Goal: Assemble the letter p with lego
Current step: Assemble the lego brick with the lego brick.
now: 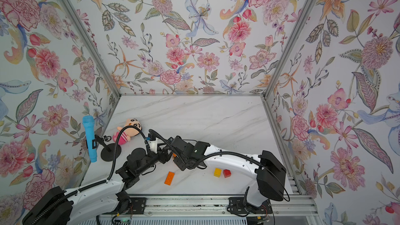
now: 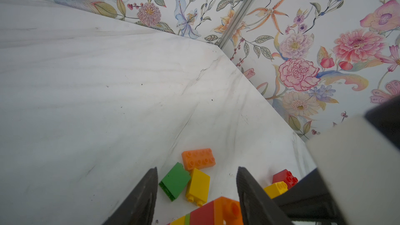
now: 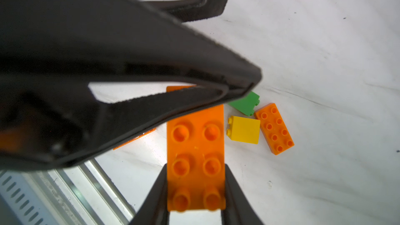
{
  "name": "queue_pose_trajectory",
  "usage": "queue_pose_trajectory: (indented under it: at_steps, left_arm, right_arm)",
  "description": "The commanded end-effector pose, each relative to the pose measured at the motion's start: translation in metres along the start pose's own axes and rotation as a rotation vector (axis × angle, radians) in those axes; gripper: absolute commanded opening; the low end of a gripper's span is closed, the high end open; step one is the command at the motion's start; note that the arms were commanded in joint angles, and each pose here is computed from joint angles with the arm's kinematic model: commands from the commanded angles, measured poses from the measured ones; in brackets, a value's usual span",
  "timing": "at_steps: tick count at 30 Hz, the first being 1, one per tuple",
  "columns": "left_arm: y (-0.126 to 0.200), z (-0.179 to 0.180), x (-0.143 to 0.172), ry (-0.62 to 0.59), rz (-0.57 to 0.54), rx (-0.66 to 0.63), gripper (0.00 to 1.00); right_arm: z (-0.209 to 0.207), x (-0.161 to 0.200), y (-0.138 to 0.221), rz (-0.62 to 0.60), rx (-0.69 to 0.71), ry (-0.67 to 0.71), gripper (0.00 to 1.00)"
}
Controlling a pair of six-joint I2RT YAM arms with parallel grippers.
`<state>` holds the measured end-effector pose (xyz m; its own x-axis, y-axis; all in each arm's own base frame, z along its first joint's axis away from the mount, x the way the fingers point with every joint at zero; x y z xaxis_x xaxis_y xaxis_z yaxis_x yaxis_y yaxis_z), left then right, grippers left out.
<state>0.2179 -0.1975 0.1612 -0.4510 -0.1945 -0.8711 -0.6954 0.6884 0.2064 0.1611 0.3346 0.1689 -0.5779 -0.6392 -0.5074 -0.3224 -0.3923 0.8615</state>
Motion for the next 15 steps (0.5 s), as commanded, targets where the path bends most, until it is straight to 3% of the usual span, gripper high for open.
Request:
queue_pose_trajectory:
  at_steps: [1, 15]
  left_arm:
    - [0.000, -0.004, 0.003, -0.003, 0.001, 0.022, 0.59]
    - [-0.001, 0.006, 0.020, -0.019, 0.063, -0.024, 0.50]
  right_arm:
    - [-0.001, 0.009, -0.005, 0.037, 0.022, -0.004, 0.08]
    - [0.000, 0.003, -0.006, 0.034, 0.019, 0.002, 0.08]
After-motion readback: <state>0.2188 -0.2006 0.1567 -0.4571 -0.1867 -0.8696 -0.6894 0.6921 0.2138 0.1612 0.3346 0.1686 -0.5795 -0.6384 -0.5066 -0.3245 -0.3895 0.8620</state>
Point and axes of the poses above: each gripper's point midway between its finger pads, its own y axis back along the fingers, its own z axis along the line the jaws close on, x = y × z, the point moved 4 cm from there along y, back along the fingers, and after that the axes turned 3 degrees about -y, right-handed, at the moved point
